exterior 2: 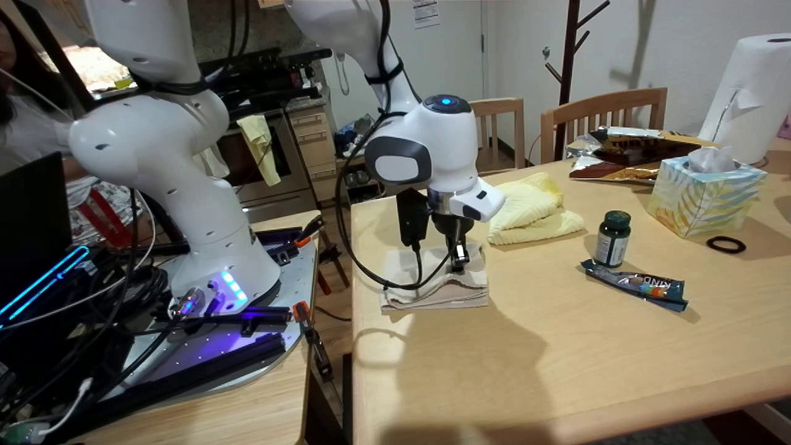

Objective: Take the cloth and wipe the table

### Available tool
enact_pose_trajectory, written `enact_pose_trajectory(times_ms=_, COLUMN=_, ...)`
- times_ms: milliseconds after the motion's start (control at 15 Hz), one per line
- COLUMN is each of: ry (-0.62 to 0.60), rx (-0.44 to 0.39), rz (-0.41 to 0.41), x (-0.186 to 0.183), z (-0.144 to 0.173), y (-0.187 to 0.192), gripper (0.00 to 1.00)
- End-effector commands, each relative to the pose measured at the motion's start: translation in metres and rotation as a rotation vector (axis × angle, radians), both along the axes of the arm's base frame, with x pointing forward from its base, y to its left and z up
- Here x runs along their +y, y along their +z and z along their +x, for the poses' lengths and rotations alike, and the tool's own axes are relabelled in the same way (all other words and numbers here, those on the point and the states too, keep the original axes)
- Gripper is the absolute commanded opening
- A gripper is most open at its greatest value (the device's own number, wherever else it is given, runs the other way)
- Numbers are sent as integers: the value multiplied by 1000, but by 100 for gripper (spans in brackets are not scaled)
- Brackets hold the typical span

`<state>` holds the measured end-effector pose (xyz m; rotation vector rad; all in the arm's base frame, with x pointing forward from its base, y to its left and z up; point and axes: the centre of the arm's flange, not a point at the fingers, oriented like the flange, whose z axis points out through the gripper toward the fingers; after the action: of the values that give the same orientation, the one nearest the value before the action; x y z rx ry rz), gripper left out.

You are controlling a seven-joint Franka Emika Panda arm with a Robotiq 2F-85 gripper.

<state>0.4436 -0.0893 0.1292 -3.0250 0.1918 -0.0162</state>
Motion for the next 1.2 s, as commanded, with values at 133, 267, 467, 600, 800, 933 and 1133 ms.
enact_pose_trajectory(times_ms=133, ry=-165, rx=144, rz=9, x=-61, z=-51, y=-44, gripper=1)
enact_pose_trajectory(times_ms=267, ry=-204, rx=162, rz=7, x=-91, z=-55, y=-41, gripper=1)
enact_pose_trajectory(times_ms=467, ry=-263, rx=196, rz=24, x=-123, z=-62, y=-44, gripper=1)
enact_pose_trajectory(times_ms=600, ry=-278, rx=200, rz=48, x=-139, z=-65, y=-46, gripper=1)
enact_pose_trajectory(times_ms=800, ry=-267, rx=189, rz=84, x=-148, z=-61, y=-50, gripper=1)
enact_pose_trajectory(times_ms=933, ry=-244, rx=186, rz=114, x=-147, z=-56, y=-53, gripper=1)
enact_pose_trajectory(times_ms=1133, ry=-205, rx=168, rz=149, x=-145, z=-50, y=-53, gripper=1)
